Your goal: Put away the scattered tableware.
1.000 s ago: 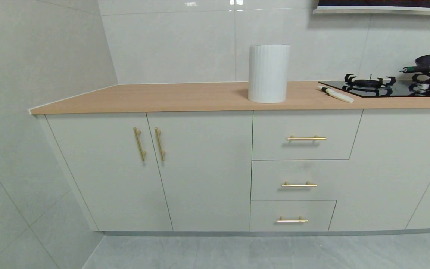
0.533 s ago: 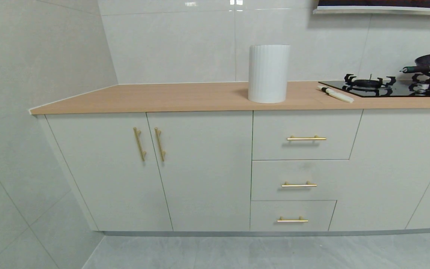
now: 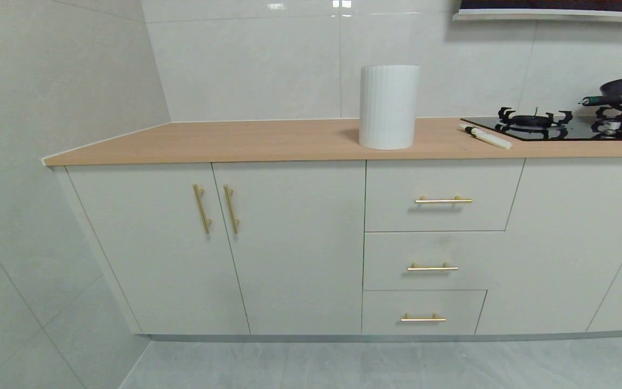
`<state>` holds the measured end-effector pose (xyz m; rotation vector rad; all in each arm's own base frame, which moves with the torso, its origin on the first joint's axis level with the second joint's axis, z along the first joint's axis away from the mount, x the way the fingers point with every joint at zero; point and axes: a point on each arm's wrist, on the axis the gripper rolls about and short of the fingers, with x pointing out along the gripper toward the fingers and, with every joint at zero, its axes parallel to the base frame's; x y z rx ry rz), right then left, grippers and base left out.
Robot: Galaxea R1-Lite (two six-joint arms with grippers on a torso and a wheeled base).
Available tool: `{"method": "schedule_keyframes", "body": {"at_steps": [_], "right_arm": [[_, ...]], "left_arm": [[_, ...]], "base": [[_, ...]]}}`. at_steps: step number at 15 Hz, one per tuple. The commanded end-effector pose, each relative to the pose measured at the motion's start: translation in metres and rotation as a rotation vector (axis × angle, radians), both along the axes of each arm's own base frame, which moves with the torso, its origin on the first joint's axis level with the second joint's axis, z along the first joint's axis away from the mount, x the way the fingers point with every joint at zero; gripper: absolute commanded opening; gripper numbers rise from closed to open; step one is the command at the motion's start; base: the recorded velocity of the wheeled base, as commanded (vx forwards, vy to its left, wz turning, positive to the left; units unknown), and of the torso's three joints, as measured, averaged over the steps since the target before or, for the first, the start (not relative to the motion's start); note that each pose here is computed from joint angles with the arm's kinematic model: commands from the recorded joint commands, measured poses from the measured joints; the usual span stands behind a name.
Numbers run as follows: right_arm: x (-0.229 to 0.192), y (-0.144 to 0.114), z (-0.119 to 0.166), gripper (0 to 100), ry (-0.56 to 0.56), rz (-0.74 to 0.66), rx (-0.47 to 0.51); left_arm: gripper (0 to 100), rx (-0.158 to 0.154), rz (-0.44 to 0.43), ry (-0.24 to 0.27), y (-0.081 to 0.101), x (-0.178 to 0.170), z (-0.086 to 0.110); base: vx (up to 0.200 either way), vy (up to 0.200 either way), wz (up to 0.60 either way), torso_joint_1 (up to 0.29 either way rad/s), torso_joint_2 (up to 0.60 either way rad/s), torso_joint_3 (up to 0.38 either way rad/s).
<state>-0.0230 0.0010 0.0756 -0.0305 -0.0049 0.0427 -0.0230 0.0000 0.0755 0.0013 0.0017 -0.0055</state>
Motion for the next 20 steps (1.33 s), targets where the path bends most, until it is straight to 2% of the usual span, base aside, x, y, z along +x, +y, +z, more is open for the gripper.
{"method": "schedule_keyframes", "body": {"at_steps": [1, 18, 20], "right_arm": [[0.0002, 0.0000, 0.0000, 100, 0.003, 0.000, 0.000], [0.0002, 0.0000, 0.0000, 100, 0.003, 0.000, 0.000], [0.0002, 0.0000, 0.0000, 100, 0.003, 0.000, 0.000]], "left_arm": [[100, 0.000, -0.001, 0.001, 0.0000, 0.0000, -0.0001], [100, 0.000, -0.001, 0.001, 0.0000, 0.0000, -0.0001], [100, -0.001, -0.001, 0.000, 0.0000, 0.0000, 0.0000]], "base": [[0.200, 0.000, 0.00, -0.002, -0.01, -0.002], [0.200, 0.000, 0.00, 0.002, 0.00, 0.002], [0.000, 0.000, 0.00, 0.000, 0.00, 0.000]]}}
